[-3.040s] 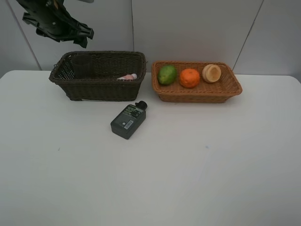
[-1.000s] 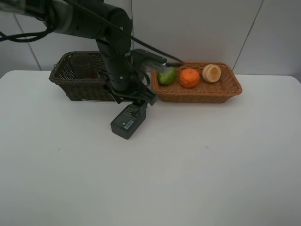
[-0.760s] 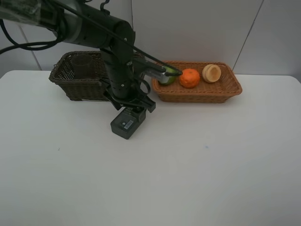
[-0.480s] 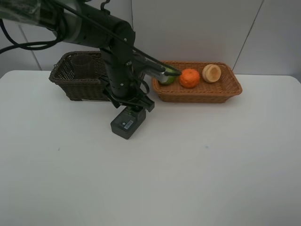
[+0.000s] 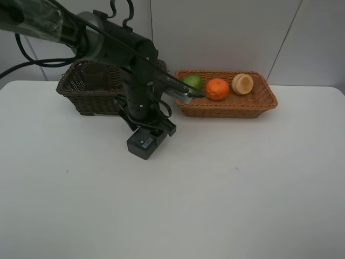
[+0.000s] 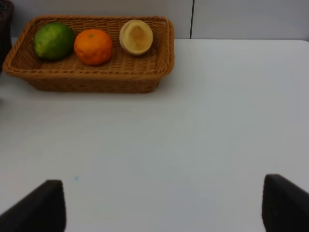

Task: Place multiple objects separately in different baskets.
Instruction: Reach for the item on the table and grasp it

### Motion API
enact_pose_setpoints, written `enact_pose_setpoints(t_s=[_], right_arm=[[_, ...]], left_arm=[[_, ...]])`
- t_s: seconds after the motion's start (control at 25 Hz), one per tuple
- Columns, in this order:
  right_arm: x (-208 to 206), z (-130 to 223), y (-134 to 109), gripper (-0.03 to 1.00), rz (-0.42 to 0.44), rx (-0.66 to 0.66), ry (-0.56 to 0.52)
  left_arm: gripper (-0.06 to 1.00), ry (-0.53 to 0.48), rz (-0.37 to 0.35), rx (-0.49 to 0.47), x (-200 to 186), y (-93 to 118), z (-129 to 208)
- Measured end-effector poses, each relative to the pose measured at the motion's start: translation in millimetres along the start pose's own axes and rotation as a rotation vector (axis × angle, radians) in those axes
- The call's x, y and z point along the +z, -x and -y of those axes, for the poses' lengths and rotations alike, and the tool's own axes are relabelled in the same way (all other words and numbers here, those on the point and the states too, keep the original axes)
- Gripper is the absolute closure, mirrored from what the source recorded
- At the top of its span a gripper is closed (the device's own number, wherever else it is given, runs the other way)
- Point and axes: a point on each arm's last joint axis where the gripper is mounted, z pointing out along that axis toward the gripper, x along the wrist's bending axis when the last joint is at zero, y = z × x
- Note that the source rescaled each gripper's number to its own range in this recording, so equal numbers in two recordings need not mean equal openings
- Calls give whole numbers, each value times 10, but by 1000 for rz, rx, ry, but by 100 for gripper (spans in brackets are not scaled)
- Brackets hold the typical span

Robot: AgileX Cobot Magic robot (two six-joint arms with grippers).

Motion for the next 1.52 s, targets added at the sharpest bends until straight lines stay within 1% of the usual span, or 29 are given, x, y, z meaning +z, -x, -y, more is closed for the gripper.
enact_pose_setpoints(t_s=[0.44, 0.56, 0.68, 0.84, 1.08, 1.52], right_arm=[[0, 0, 0, 15, 0, 0, 0], [0, 0, 0, 15, 0, 0, 0], [0, 0, 0, 15, 0, 0, 0], [0, 0, 0, 15, 0, 0, 0], [0, 0, 0, 15, 0, 0, 0], [0, 0, 0, 15, 0, 0, 0]], left_arm=[[34, 0, -1, 1, 0, -1, 0], [34, -20, -27, 17, -1, -24, 18], [34, -20, -46, 7, -2, -42, 18], [34, -20, -43, -6, -2, -39, 17], [34, -14, -16, -33, 0, -14, 12], [34, -13, -13, -36, 0, -11, 12]])
